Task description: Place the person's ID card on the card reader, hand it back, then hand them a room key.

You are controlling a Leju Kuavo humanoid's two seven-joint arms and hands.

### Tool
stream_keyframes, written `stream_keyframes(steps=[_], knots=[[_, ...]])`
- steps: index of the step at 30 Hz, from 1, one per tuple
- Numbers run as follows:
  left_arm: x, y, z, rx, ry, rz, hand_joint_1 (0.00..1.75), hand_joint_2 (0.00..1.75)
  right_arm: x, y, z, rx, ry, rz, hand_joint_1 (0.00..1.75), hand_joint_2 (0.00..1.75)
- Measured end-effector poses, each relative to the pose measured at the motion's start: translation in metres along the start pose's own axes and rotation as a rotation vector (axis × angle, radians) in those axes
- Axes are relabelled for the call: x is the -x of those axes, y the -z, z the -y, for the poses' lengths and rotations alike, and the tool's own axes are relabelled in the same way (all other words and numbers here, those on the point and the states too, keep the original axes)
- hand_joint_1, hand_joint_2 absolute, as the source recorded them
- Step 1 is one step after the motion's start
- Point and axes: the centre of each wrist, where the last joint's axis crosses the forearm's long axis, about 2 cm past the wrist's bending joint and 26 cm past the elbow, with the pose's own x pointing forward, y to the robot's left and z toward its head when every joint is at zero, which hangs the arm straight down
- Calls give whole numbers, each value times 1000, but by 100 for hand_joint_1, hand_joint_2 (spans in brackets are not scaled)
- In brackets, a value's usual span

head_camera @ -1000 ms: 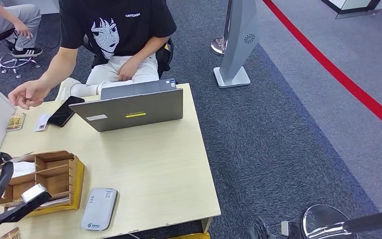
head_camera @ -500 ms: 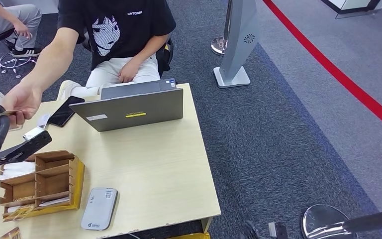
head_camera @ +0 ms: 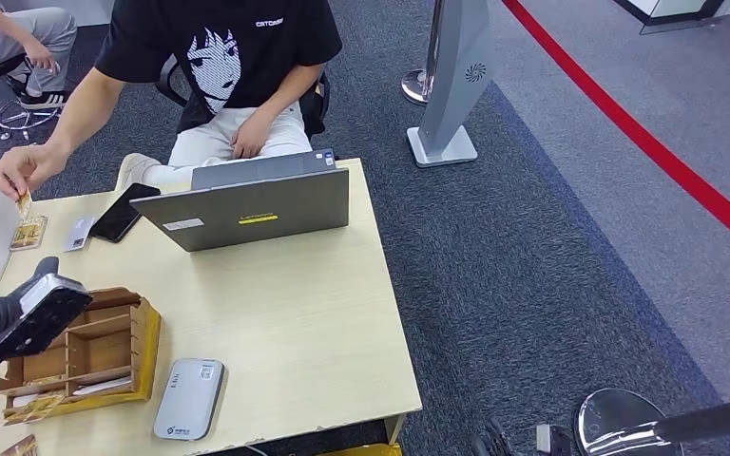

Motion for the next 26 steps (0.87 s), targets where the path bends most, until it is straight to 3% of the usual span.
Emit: stream_keyframes(steps=[5, 7, 8, 10, 11, 12, 18, 24, 26], knots=[[-18, -50, -15, -188, -305, 27, 0, 175, 2, -8, 3, 84, 73, 32, 0, 175], [-21, -84, -22, -244, -462, -38, 9, 175, 3, -17, 7, 138, 80, 10, 0, 175], [-20, -104, -24, -270, -543, -105, 52, 175, 3, -22, 10, 167, 82, -2, 8, 175], [-16, -141, -26, -305, -665, -267, 140, 175, 2, -32, 15, 216, 100, -16, 95, 175], [-15, -158, -26, -311, -702, -346, 175, 175, 1, -36, 17, 238, 129, -12, 139, 175], [-14, -174, -25, -310, -731, -419, 175, 175, -1, -40, 19, 262, 167, -6, 175, 175], [-10, -246, 8, -292, -883, -792, 175, 175, -8, -61, 21, 346, 282, 4, 175, 175], [-10, -286, 42, -497, -1066, -1177, 175, 175, -10, -70, 18, 419, 249, -62, 175, 175], [-12, -295, 52, -511, -1070, -1264, 175, 175, -10, -72, 18, 443, 239, -87, 175, 175]])
